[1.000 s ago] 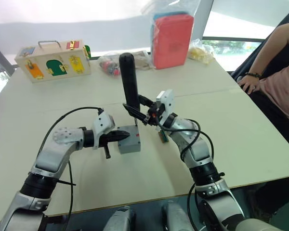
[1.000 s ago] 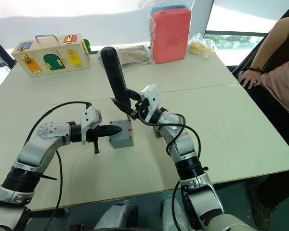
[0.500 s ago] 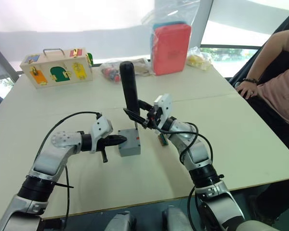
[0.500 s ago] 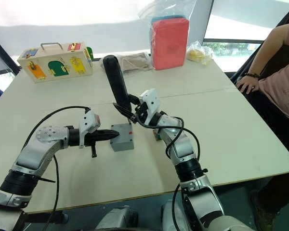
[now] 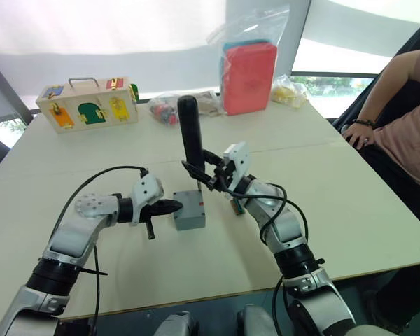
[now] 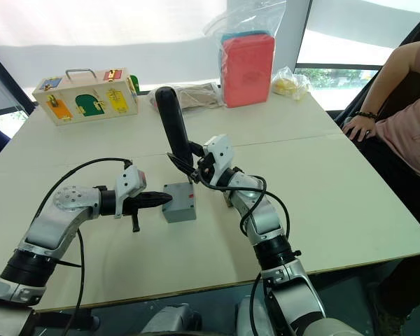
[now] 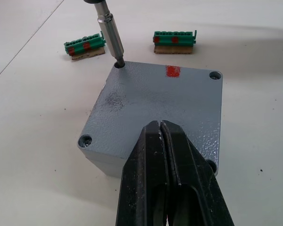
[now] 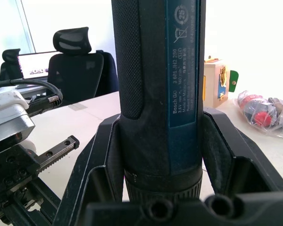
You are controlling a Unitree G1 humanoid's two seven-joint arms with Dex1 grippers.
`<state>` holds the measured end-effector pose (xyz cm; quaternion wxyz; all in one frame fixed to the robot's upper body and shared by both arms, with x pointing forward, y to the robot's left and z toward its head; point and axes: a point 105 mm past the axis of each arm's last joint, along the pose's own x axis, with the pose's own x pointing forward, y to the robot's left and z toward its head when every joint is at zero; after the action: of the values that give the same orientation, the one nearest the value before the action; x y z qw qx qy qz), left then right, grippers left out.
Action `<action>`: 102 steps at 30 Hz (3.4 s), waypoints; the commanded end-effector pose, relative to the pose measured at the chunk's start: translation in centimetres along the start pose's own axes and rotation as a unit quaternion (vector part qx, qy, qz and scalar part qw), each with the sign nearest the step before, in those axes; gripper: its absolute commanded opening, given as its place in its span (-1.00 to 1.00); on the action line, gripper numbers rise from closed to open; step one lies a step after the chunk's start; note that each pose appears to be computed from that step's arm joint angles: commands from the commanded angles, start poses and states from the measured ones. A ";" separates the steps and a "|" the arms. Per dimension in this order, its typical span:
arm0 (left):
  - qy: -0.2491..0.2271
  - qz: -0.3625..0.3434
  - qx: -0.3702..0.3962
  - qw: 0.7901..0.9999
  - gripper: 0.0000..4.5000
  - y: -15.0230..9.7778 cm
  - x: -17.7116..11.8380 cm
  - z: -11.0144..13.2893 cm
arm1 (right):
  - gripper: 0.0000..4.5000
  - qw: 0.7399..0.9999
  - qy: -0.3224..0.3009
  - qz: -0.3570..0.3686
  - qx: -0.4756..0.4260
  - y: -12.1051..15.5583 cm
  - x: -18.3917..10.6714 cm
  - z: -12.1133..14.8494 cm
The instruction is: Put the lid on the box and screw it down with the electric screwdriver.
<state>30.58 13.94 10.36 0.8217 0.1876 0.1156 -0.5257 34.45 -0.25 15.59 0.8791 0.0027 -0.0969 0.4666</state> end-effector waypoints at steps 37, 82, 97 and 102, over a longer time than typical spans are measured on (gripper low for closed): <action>-0.077 -0.009 0.066 0.995 -1.00 0.9 -3.0 7.9 | -0.20 0.999 -0.040 -0.028 0.003 -2.8 -3.8 15.8; 0.054 0.104 -0.012 0.993 -0.66 -0.4 -15.1 6.0 | 1.00 0.934 0.351 0.015 -0.066 -6.1 -17.9 14.9; 0.106 0.136 -0.037 0.984 0.98 -0.8 -20.9 4.0 | 1.00 0.926 0.367 0.078 -0.045 -4.7 -23.4 15.2; 0.096 0.122 -0.034 0.987 0.98 -1.3 -20.2 4.1 | 1.00 0.923 0.375 0.074 -0.048 -4.9 -23.7 14.2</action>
<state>20.94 28.79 21.02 0.8722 0.2133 0.2037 -0.3901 23.21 -23.82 25.50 0.8115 -0.2059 0.2328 0.4948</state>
